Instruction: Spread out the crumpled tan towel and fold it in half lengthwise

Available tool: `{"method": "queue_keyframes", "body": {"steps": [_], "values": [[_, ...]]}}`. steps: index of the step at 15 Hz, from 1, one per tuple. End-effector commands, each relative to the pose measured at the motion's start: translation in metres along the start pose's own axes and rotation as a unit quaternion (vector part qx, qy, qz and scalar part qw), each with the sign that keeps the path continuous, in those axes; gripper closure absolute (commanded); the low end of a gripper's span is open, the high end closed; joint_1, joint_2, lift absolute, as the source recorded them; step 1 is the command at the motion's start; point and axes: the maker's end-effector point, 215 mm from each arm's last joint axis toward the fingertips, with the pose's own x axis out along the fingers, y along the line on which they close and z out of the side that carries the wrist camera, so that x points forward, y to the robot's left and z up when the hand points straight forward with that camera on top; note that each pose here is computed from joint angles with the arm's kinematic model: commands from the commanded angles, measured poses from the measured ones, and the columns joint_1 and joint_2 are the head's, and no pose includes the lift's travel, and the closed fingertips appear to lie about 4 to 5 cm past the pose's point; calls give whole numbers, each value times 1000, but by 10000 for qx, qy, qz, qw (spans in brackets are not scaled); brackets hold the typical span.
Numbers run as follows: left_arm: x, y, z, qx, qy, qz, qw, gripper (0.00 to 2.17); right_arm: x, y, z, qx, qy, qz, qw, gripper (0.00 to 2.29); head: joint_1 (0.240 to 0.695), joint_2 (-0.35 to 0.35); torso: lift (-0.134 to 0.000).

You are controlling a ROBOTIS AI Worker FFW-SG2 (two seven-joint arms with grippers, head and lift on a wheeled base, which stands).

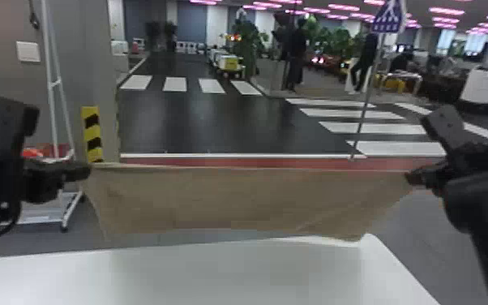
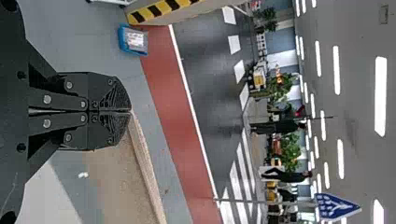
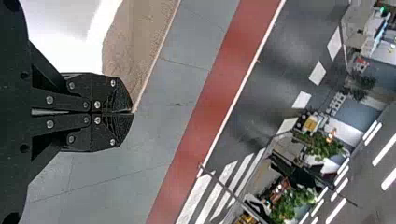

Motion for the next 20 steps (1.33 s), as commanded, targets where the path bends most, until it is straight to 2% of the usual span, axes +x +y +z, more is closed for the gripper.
{"method": "queue_keyframes", "body": {"steps": [1, 3, 4, 5, 6, 7, 8, 9, 12, 16, 20], "values": [[-50, -16, -83, 179, 81, -17, 9998, 1791, -36, 47, -77, -159, 119, 300, 9994, 1180, 393, -219, -125], [-104, -34, -150, 324, 235, -22, 9992, 1791, -78, 90, -137, -70, 139, 739, 9971, 1180, 479, -221, -125], [-117, -42, -176, 330, 388, -52, 9987, 1791, -87, 106, -159, -128, 168, 954, 9952, 1180, 532, -216, -125], [-135, -45, -198, 395, 370, -103, 9985, 1791, -102, 125, -179, -284, 202, 1102, 9933, 1180, 628, -211, -125], [-160, -47, -211, 594, 251, -179, 9978, 1791, -124, 145, -198, -434, 274, 1245, 9909, 1180, 679, -211, -125], [-180, -54, -227, 716, 233, -283, 9968, 1791, -142, 160, -214, -519, 321, 1399, 9883, 1183, 695, -208, -125], [-200, -65, -245, 848, 261, -393, 9953, 1791, -157, 172, -229, -648, 292, 1575, 9850, 1187, 695, -203, -125], [-216, -74, -256, 950, 247, -496, 9939, 1791, -169, 179, -237, -694, 236, 1709, 9826, 1298, 695, -195, -125], [-257, -67, -270, 1011, 214, -576, 9930, 1791, -196, 184, -250, -569, 279, 1933, 9791, 1298, 695, -181, -125], [-278, -70, -257, 1135, 191, -628, 9914, 1791, -206, 169, -243, -448, 153, 1791, 9827, 1298, 695, -171, -125], [-276, -79, -255, 1105, 245, -727, 9909, 1787, -204, 165, -241, -238, 197, 1811, 9830, 1298, 695, -191, -125]]}}
